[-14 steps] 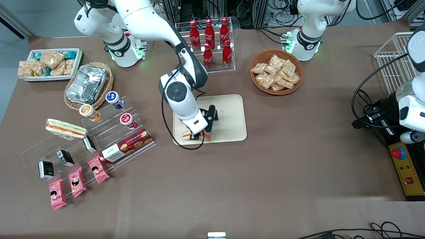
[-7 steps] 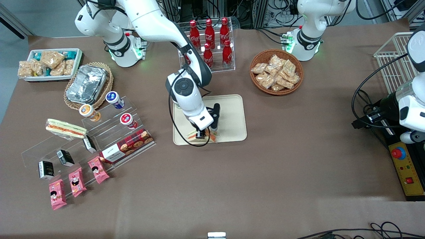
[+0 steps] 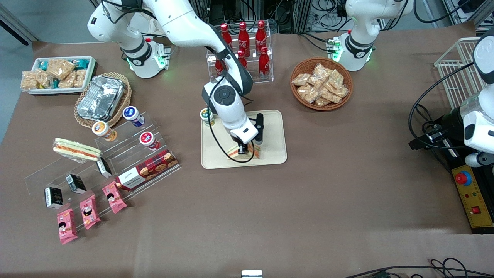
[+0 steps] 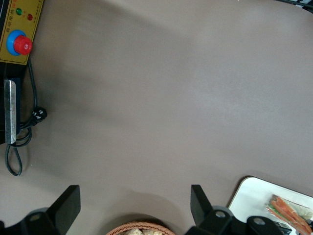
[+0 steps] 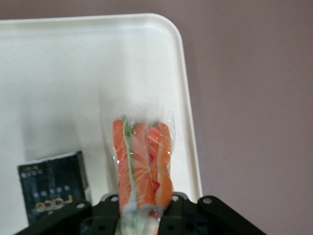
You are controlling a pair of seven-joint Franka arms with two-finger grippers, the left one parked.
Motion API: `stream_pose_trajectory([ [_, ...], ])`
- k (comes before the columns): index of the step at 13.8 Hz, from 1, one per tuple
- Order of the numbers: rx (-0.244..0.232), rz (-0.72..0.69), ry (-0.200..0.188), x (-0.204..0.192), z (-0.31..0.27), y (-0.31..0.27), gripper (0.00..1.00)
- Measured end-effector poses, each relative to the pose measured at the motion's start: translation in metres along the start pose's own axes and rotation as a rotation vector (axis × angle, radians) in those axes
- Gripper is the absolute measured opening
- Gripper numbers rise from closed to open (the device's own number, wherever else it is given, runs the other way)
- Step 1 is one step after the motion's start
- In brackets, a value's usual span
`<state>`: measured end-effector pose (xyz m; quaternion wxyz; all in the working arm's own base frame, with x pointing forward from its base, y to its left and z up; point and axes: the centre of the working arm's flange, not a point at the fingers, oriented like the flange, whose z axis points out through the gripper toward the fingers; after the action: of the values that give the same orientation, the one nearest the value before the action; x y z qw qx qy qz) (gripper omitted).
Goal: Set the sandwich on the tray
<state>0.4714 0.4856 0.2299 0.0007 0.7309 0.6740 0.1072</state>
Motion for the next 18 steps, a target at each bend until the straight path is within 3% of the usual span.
stream_pose_trajectory([
  [2, 0.003, -0.004, -0.002, 0.001, 0.001, -0.004, 0.21],
  [3, 0.003, -0.003, -0.004, -0.001, 0.002, -0.003, 0.27],
  [8, -0.025, 0.048, -0.008, -0.02, -0.022, 0.032, 0.77],
  [10, -0.019, 0.109, -0.032, -0.047, -0.052, 0.065, 0.96],
  [15, 0.096, 0.42, -0.107, -0.159, -0.181, 0.153, 1.0],
  [18, 0.158, 0.698, -0.183, -0.223, -0.244, 0.182, 1.0],
])
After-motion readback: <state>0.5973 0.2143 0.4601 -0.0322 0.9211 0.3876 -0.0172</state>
